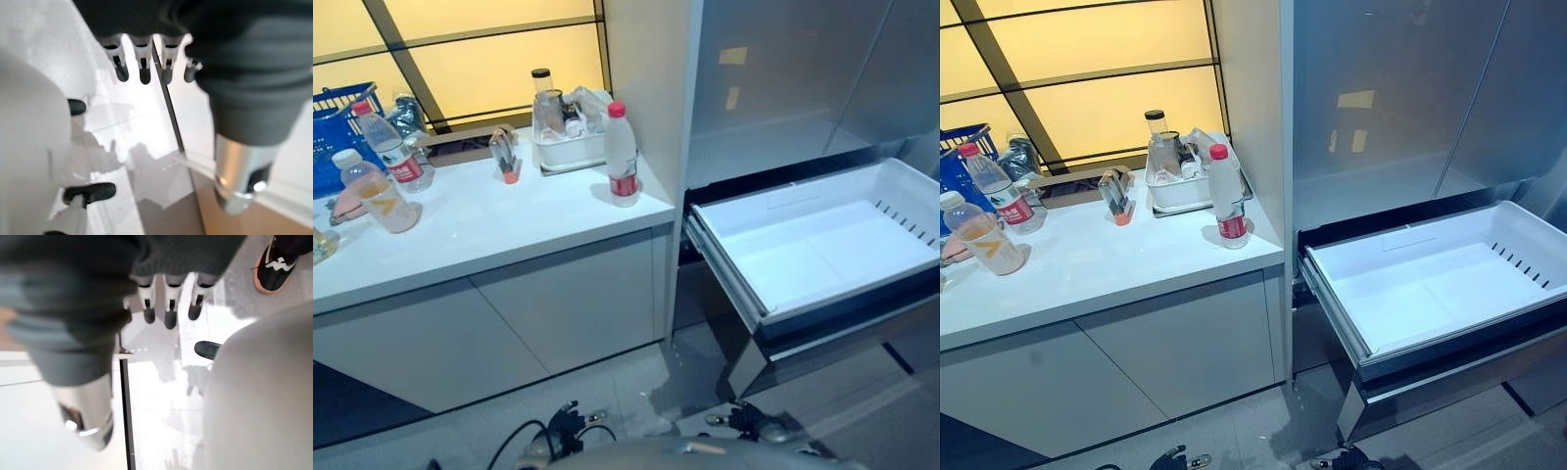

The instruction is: Take the drinks into the refrigerator

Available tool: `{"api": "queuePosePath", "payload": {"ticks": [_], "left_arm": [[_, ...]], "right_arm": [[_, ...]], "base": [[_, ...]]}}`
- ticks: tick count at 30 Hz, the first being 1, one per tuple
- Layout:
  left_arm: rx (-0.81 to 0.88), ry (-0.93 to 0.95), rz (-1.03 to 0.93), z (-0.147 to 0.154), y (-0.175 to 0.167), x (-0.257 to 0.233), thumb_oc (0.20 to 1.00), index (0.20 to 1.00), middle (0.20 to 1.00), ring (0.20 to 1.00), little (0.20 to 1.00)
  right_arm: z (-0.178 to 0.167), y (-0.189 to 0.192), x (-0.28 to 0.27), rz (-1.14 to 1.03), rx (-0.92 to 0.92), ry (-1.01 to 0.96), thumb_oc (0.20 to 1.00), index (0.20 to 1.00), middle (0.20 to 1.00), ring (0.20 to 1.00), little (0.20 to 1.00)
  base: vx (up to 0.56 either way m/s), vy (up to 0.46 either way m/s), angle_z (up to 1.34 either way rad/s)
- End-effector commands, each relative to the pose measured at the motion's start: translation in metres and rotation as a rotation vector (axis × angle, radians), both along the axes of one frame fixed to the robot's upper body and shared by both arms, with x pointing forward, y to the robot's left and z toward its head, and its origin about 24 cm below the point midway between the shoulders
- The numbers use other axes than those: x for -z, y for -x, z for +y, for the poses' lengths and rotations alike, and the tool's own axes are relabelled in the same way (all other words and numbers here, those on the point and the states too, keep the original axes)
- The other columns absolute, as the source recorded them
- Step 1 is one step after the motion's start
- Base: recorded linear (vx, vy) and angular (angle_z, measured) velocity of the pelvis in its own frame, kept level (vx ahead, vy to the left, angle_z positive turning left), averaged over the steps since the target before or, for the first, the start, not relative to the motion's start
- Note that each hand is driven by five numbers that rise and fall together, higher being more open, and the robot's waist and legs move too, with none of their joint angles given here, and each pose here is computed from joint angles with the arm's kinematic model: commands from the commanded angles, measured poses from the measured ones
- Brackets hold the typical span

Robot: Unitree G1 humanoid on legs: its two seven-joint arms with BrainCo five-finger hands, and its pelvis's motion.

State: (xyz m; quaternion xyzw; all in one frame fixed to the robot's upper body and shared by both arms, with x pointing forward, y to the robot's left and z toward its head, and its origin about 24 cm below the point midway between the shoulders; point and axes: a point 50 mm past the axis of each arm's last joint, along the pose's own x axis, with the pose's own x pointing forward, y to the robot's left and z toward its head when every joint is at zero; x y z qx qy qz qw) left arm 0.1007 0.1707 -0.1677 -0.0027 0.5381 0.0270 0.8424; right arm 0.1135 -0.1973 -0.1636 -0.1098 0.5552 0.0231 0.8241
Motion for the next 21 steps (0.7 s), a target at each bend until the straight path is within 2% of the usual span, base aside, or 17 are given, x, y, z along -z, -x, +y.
{"api": "queuePosePath", "payload": {"ticks": [1, 8, 10, 15, 21], "left_arm": [[-0.018, 0.032, -0.049, -0.004, -0.019, -0.004, 1.000, 1.000, 1.000, 1.000, 1.000], [-0.206, 0.082, -0.143, 0.002, -0.034, -0.011, 1.000, 1.000, 1.000, 1.000, 1.000], [-0.168, 0.081, -0.205, -0.001, -0.046, -0.017, 1.000, 1.000, 1.000, 1.000, 1.000], [-0.229, 0.171, -0.453, 0.002, -0.084, -0.047, 1.000, 1.000, 1.000, 1.000, 1.000], [-0.196, 0.311, -0.801, 0.005, -0.118, -0.108, 1.000, 1.000, 1.000, 1.000, 1.000]], "right_arm": [[0.003, -0.016, -0.003, -0.025, -0.001, -0.001, 1.000, 1.000, 1.000, 1.000, 1.000], [-0.001, -0.018, -0.005, -0.036, 0.021, 0.003, 1.000, 1.000, 1.000, 1.000, 1.000], [0.000, -0.021, -0.006, -0.054, 0.021, -0.002, 1.000, 1.000, 1.000, 1.000, 1.000], [-0.005, -0.021, -0.007, -0.064, 0.024, 0.005, 1.000, 1.000, 1.000, 1.000, 1.000], [-0.007, -0.029, -0.010, -0.097, 0.026, -0.005, 1.000, 1.000, 1.000, 1.000, 1.000]], "base": [[0.00, 0.000, 0.00], [0.00, 0.000, 0.00], [0.00, 0.000, 0.00], [0.00, 0.000, 0.00], [0.00, 0.000, 0.00]]}}
